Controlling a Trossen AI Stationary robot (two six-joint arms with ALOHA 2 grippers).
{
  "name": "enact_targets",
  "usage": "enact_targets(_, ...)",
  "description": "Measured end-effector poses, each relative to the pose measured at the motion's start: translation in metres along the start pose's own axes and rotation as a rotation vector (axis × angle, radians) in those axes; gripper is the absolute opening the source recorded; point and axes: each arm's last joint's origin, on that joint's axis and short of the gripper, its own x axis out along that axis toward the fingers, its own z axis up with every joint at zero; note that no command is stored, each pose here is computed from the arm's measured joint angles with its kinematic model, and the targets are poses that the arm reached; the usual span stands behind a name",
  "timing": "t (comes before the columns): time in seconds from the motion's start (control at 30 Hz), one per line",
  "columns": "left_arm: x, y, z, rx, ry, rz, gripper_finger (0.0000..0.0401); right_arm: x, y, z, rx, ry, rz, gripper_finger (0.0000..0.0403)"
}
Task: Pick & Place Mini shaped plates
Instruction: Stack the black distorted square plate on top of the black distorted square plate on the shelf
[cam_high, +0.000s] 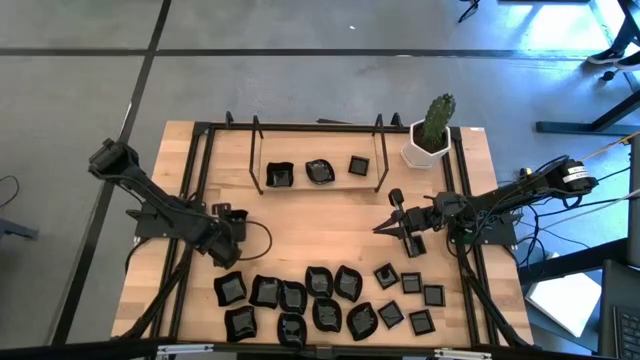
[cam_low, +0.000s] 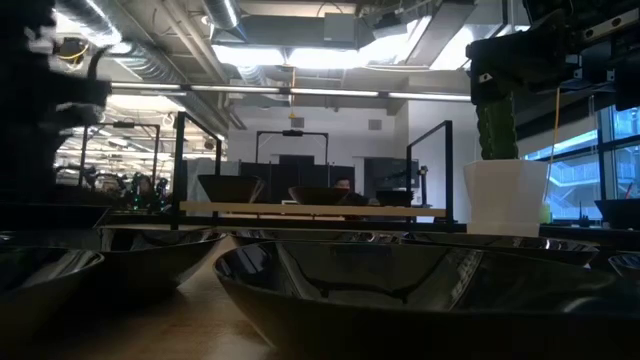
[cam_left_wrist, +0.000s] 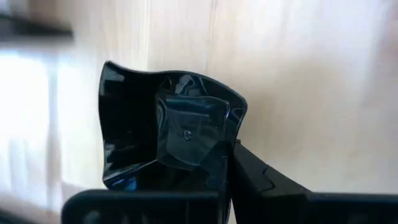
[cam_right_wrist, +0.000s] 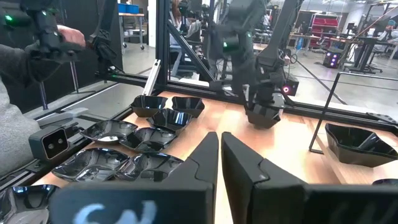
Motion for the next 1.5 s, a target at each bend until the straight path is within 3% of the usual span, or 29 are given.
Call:
enact_targets(0.23,-0.045,-0.007,0.038,0.075,-0.233,0.018,0.0003,0.0,0.0,0.0,0.0,0.0,0.0,0.0023)
enact_targets(0.37,-0.072,0.003,0.066,-0.025,-0.371,0.08,0.0003,0.0,0.0,0.0,0.0,0.0,0.0,0.0023)
enact_targets(0.53,-0.084,0.02,0.101,0.003,-0.394,0.151,0.0003,0.0,0.0,0.0,0.0,0.0,0.0,0.0023)
enact_targets(0.7,-0.068,0.041,0.141,0.04,-0.318,0.232,0.0003,0.0,0.0,0.0,0.0,0.0,0.0,0.0023)
enact_targets(0.9,-0.032,0.071,0.169,-0.057,-0.185,0.295,0.0003,0.0,0.0,0.0,0.0,0.002,0.0,0.0023)
enact_targets(1.2,0.012,0.098,0.176,-0.116,-0.007,0.324,0.0003,0.0,0.0,0.0,0.0,0.003,0.0,0.0023)
enact_targets(1.5,0.015,0.099,0.175,-0.111,0.02,0.264,0.0003,0.0,0.0,0.0,0.0,0.003,0.0,0.0023)
